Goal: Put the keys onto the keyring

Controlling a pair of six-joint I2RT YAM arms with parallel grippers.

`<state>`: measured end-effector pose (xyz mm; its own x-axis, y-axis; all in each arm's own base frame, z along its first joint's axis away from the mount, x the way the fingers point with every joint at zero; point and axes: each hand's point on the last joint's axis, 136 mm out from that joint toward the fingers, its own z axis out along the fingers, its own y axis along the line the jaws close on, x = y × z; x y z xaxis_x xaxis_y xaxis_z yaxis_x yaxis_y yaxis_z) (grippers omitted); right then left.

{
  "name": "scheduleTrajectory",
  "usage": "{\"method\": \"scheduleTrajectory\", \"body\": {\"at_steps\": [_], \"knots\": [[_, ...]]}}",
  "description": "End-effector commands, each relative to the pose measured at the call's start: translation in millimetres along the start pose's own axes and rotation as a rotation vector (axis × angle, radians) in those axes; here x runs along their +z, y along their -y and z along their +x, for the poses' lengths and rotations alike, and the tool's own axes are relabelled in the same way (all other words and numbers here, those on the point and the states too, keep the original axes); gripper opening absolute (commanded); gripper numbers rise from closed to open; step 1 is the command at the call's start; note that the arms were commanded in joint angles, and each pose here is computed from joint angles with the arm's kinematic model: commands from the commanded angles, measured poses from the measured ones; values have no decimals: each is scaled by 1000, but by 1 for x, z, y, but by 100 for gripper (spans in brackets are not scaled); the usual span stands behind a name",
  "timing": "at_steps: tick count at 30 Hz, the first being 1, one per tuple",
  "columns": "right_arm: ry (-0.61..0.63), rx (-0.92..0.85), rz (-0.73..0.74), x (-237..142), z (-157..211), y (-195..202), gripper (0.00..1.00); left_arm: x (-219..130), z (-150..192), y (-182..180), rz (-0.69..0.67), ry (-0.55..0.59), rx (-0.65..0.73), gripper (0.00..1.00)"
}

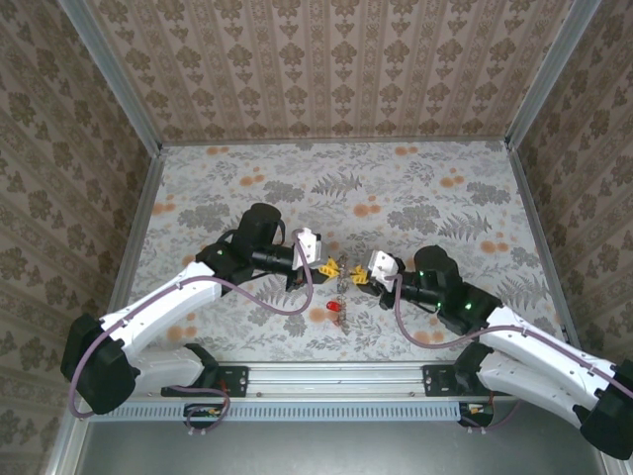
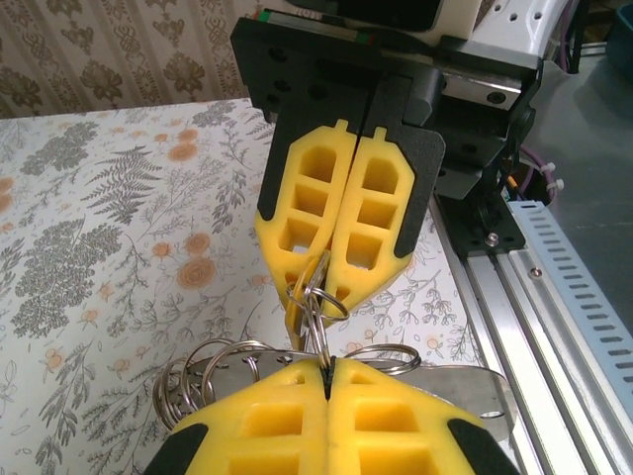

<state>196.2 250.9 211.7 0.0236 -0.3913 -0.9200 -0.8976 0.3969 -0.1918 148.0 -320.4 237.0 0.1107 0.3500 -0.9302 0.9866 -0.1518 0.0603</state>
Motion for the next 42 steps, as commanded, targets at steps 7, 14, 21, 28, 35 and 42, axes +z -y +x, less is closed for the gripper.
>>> {"method": "scheduleTrajectory", "body": {"at_steps": [7,14,21,28,35,42], "knots": [[-143,-74,-89,-9,-10,-4,0,2,6,5,24,-71,50,0],[-305,-133,-81,-22,-16,9,0,3,14,1,-6,-109,25,0],[-475,-231,-32,-32,-23,33,0,6,15,-9,-31,-94,-35,18],[-640,-412,28,-40,-35,68,0,-11,21,-34,-132,-53,-142,39],[-682,-540,160,-43,-76,108,0,-69,63,-96,-567,-108,-366,100],[-610,-531,245,-28,-100,126,0,-151,127,-126,-1024,-182,-604,100]]}}
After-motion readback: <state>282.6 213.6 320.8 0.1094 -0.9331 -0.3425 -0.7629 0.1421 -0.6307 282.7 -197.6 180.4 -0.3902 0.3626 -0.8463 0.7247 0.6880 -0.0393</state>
